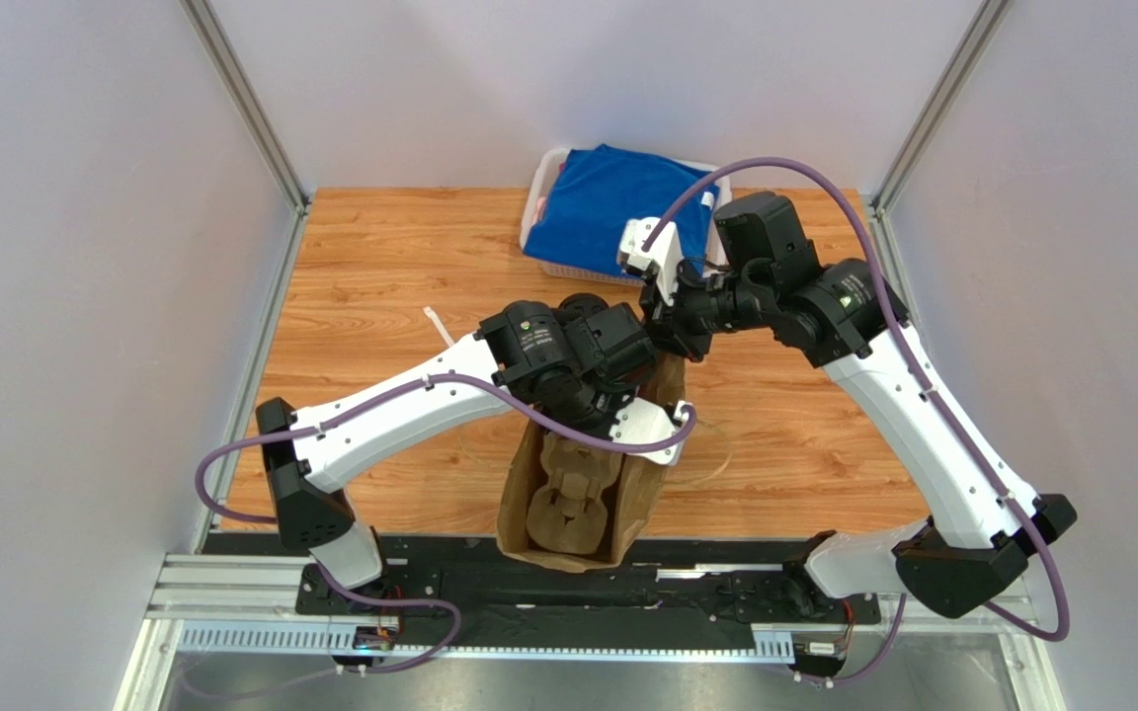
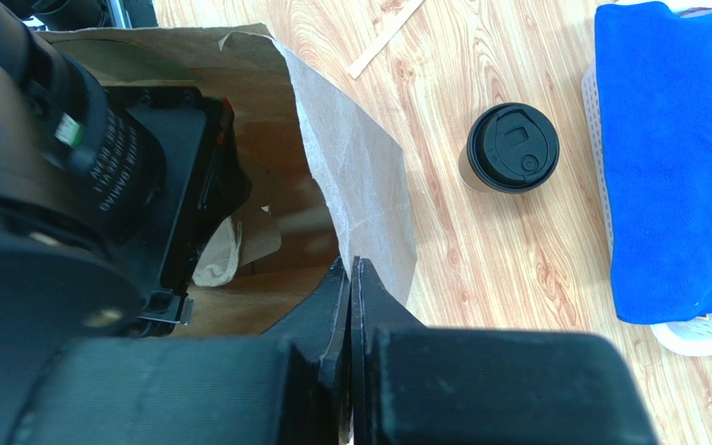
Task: Pack the takeout coffee
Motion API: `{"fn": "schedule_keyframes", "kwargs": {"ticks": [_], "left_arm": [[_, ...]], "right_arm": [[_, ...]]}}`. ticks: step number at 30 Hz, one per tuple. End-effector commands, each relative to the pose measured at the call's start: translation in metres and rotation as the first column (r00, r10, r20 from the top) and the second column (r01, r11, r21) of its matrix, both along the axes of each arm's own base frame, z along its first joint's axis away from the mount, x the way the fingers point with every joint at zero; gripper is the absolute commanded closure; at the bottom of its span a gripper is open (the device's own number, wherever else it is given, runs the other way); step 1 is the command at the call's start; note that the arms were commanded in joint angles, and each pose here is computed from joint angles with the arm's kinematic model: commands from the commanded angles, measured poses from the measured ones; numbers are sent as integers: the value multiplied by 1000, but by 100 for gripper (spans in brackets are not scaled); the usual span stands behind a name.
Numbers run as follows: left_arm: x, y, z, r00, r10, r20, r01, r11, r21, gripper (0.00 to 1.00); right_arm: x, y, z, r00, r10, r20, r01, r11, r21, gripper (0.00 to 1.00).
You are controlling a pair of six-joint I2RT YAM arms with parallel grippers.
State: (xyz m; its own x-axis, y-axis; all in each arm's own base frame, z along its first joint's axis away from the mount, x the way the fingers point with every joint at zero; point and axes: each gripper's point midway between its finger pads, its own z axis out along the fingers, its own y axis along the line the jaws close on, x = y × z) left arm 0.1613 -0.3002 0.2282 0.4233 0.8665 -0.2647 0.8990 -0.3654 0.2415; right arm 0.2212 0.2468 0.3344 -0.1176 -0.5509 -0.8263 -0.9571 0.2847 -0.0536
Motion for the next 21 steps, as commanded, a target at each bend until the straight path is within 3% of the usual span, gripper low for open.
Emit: {"fn": "schedule_keyframes", "kwargs": {"ticks": [1,7,14,19,20,21], "left_arm": [[-12,19,-13,997,-45,-60,51,994,97,87],[-7,15,-9,998,-52,-40,55,995,85,65],[-7,12,12,999,-40,-21,41,998,40,57],[-8,6,48,1000,-26,6,27,998,-64,49],[-9,6,55,1000,-24,5,24,996,-83,41],[-10,5,68,1000,-25,17,27,992,-124,41]], "right_arm": [[-2,7,10,999,24,21,-25,999,45,100],[0,7,6,999,25,24,-26,999,33,100],[5,6,2,1000,23,17,-23,999,25,100],[8,3,-2,1000,14,18,-14,1000,14,100],[9,2,-4,1000,12,15,-12,1000,11,100],[10,1,-5,1000,7,15,-7,1000,8,100]]}}
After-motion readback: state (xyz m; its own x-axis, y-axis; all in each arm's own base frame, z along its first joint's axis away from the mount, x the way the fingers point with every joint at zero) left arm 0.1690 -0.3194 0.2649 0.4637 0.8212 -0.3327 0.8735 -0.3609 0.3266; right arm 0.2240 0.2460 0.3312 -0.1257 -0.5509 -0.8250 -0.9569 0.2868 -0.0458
